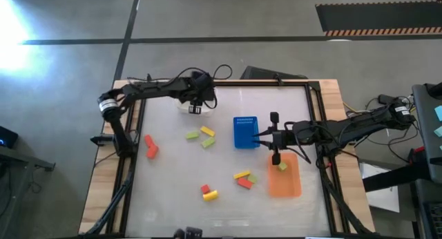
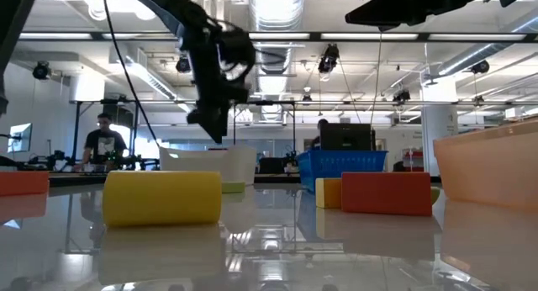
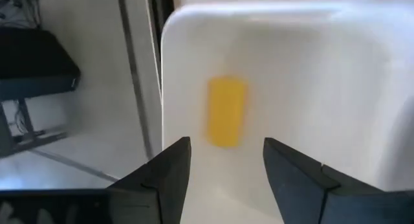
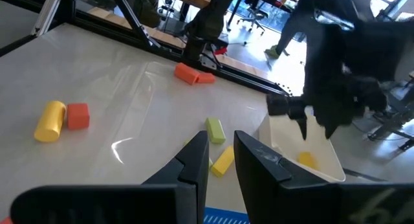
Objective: Sort & place blocks by color
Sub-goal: Put the green block into the orange bin
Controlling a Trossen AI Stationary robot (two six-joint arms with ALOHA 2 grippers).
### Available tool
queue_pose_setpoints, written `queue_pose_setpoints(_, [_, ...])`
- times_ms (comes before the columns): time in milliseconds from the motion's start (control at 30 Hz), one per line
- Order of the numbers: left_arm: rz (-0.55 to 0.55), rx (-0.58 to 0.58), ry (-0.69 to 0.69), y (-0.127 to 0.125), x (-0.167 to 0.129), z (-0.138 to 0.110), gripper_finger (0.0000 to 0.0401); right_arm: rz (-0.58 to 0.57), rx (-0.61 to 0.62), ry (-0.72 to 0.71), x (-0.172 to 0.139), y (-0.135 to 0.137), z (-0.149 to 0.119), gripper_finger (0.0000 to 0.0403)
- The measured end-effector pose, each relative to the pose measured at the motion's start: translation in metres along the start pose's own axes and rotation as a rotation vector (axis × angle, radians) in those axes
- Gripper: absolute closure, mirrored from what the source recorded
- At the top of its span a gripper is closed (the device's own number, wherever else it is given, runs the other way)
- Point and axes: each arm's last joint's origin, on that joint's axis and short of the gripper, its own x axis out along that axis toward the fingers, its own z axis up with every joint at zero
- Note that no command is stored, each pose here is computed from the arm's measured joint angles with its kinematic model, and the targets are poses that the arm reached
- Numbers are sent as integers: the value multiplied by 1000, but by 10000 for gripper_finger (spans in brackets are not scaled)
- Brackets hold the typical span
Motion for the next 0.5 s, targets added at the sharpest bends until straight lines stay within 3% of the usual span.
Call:
queue_pose_setpoints(267, [-63, -178, -142, -46, -69, 6, 223, -1, 3, -2, 0, 0, 0, 339])
queue_pose_setpoints(500, [-140, -278, -183, -99, -88, -9, 223, -4, 7, -13, 0, 0, 1, 339])
